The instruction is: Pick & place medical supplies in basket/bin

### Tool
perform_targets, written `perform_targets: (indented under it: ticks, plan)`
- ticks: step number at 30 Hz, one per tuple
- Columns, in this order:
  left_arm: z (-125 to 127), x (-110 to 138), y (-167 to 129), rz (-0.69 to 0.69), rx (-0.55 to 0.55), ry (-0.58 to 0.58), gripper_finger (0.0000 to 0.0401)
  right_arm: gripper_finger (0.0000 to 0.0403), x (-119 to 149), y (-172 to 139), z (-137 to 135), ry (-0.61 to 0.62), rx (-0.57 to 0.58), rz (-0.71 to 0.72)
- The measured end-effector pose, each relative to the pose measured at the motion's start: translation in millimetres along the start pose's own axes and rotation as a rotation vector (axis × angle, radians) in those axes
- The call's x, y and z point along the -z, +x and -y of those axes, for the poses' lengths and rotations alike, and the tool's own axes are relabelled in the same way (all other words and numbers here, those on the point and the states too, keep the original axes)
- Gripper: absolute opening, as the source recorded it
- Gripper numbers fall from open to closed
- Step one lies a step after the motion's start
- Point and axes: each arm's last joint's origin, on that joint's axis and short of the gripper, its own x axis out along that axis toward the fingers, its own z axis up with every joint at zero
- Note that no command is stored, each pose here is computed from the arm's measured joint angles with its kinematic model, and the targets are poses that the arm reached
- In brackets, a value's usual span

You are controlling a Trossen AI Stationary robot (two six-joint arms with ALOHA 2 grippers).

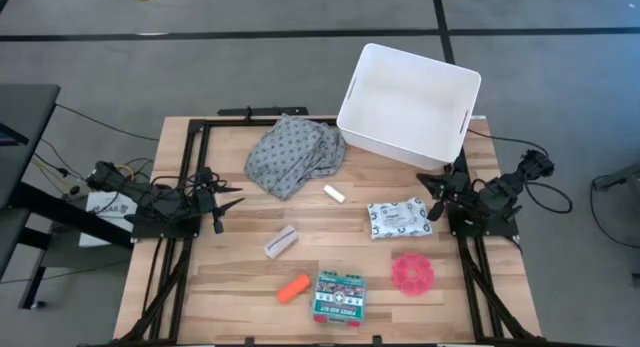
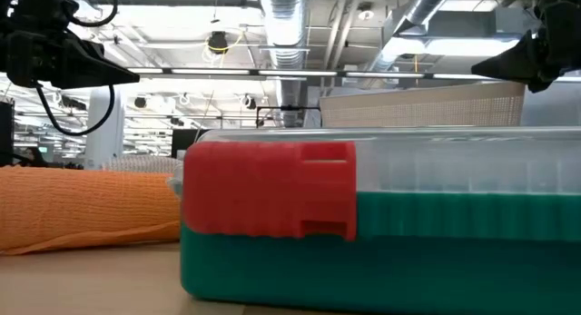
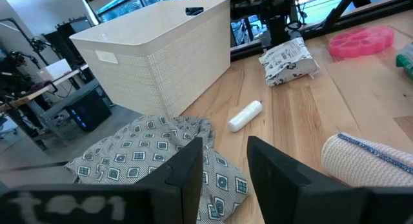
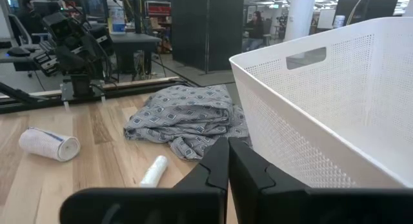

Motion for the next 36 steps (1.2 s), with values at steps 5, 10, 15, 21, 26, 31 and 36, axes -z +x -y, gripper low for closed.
perform_targets:
  ticks: [5,10,15,21,26,31,36]
  plan:
    - [-0.1,0.0,0.0,0.000,0.000,0.000,0.0112,0.0000,-0.1,0.0,0.1,0.000,0.001,0.000]
    - [0.0,-0.1,0.0,0.000,0.000,0.000,0.0112,0.0000,-0.1,0.0,0.0,0.000,0.000,0.000]
    - [-0.1,-0.1,0.0,0.000,0.000,0.000,0.0112,0.0000,-0.1,0.0,0.0,0.000,0.000,0.000]
    - [-0.1,-0.1,0.0,0.000,0.000,0.000,0.0112,0.0000,-0.1,0.0,0.0,0.000,0.000,0.000]
    - [0.0,-0.1,0.0,0.000,0.000,0.000,0.0112,0.0000,0.0,0.0,0.0,0.000,0.001,0.000]
    - [-0.1,-0.1,0.0,0.000,0.000,0.000,0.0112,0.0000,-0.1,0.0,0.0,0.000,0.000,0.000]
    - [-0.1,-0.1,0.0,0.001,0.000,0.025,0.0112,0.0000,0.0,0.0,0.0,0.000,0.000,0.000]
